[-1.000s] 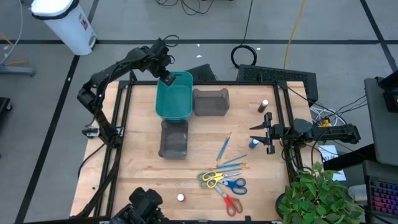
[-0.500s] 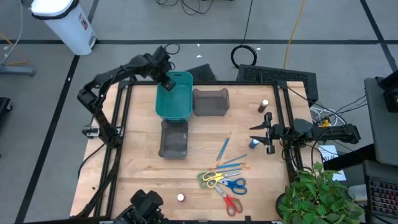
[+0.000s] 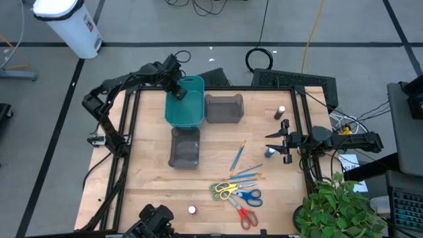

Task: Pick & Place Paint Supplies
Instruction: Put the yellow paint bottle into the blue bin

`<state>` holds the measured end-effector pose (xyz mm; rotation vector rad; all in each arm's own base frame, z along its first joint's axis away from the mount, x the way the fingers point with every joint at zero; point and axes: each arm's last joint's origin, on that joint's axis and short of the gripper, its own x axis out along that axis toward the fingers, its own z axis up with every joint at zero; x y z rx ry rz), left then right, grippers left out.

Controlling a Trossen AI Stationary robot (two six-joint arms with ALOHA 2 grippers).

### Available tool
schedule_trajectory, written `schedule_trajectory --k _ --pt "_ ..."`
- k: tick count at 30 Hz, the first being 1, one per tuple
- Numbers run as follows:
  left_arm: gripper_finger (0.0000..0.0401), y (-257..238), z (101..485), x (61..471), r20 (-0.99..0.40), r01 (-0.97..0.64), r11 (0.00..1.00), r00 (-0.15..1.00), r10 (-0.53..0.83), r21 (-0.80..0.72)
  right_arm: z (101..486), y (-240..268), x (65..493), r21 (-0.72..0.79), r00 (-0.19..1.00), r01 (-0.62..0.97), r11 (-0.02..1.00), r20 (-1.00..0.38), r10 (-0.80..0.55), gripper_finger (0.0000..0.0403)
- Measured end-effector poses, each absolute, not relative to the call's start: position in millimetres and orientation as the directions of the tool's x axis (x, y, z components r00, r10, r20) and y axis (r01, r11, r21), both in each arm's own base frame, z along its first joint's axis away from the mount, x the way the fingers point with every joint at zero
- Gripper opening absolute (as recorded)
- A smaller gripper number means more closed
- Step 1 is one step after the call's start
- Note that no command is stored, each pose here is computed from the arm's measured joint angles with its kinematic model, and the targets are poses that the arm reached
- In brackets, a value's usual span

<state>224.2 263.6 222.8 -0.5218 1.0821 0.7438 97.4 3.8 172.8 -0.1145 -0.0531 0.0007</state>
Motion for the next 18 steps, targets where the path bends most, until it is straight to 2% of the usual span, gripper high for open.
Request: schedule_trajectory --k 9,15,18 --pt "0.0123 265.3 223.5 225.6 -0.91 -0.759 0.65 0.287 0.3 -0.026 172.8 3.8 97.4 -0.114 0.999 0.002 0.993 0.053 0.004 0.0155" --pt "0.0206 265.9 223.9 226.2 -0.905 -0.759 0.65 0.293 0.307 -0.025 172.8 3.8 97.4 -0.114 0.999 0.002 0.993 0.053 0.004 0.0155" --pt "0.0232 265.9 223.9 226.3 -0.905 -0.761 0.648 0.293 0.307 -0.027 172.8 3.8 97.4 -0.114 0.999 0.002 0.993 0.053 0.004 0.0155"
